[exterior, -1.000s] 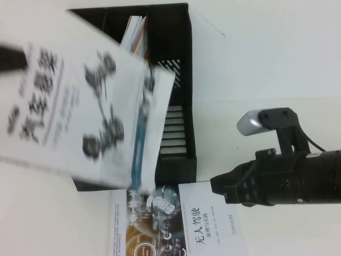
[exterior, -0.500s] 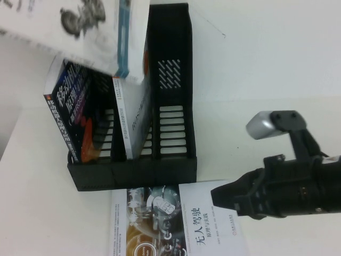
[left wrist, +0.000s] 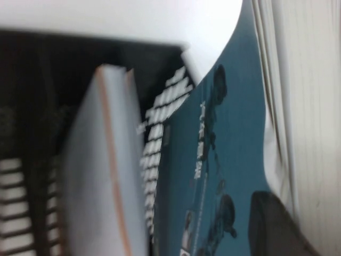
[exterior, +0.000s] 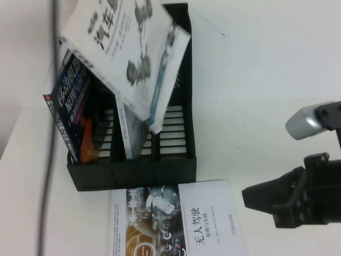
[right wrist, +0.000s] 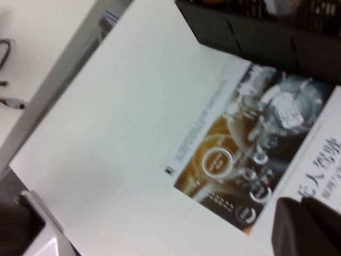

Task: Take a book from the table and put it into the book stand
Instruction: Place the book on the book shelf

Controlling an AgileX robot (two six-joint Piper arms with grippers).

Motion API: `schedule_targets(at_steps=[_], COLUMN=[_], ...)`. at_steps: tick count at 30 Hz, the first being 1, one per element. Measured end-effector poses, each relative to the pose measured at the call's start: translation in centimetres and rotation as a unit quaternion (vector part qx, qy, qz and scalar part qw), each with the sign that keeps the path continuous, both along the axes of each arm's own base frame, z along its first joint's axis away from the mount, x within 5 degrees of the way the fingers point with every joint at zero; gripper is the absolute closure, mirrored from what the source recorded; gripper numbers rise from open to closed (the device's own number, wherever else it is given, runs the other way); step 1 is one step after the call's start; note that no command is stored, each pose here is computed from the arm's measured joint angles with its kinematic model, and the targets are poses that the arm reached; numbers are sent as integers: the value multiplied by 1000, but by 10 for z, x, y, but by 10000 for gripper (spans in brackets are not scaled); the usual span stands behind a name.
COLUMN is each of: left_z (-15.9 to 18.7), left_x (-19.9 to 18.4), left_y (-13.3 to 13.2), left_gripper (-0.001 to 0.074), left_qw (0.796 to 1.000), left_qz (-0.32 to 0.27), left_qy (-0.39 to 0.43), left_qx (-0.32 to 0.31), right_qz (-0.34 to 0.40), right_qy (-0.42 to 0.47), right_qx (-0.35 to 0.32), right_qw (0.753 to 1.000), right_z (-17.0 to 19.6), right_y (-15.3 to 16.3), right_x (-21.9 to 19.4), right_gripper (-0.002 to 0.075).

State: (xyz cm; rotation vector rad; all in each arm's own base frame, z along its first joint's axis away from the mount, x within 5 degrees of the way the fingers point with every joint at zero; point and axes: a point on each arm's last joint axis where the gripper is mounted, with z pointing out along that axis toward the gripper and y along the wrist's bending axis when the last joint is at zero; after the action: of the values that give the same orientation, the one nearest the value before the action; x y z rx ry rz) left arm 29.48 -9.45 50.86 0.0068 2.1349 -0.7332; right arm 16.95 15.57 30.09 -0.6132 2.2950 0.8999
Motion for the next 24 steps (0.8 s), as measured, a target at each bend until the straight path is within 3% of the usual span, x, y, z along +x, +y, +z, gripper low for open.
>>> schedule_targets(at_steps=[5,15,24], left_z=[-19,-54,-80], left_x=[16,51,75], left_y=[-13,-39,-44], left_gripper=[606,607,608], left_qw=[999,997,993], left_qz=[28,35,59], left_qy=[29,70,96], left_qx=[36,22,41], right_qz=[4,4,2], right_qy=[12,13,13], right_qx=[-19,-24,-26], right_qw=[1000,1000,1000], right_z=[-3,-4,-4], right_y=[-2,-3,-3], right_x=[-2,-2,-2], right_gripper=[721,721,721])
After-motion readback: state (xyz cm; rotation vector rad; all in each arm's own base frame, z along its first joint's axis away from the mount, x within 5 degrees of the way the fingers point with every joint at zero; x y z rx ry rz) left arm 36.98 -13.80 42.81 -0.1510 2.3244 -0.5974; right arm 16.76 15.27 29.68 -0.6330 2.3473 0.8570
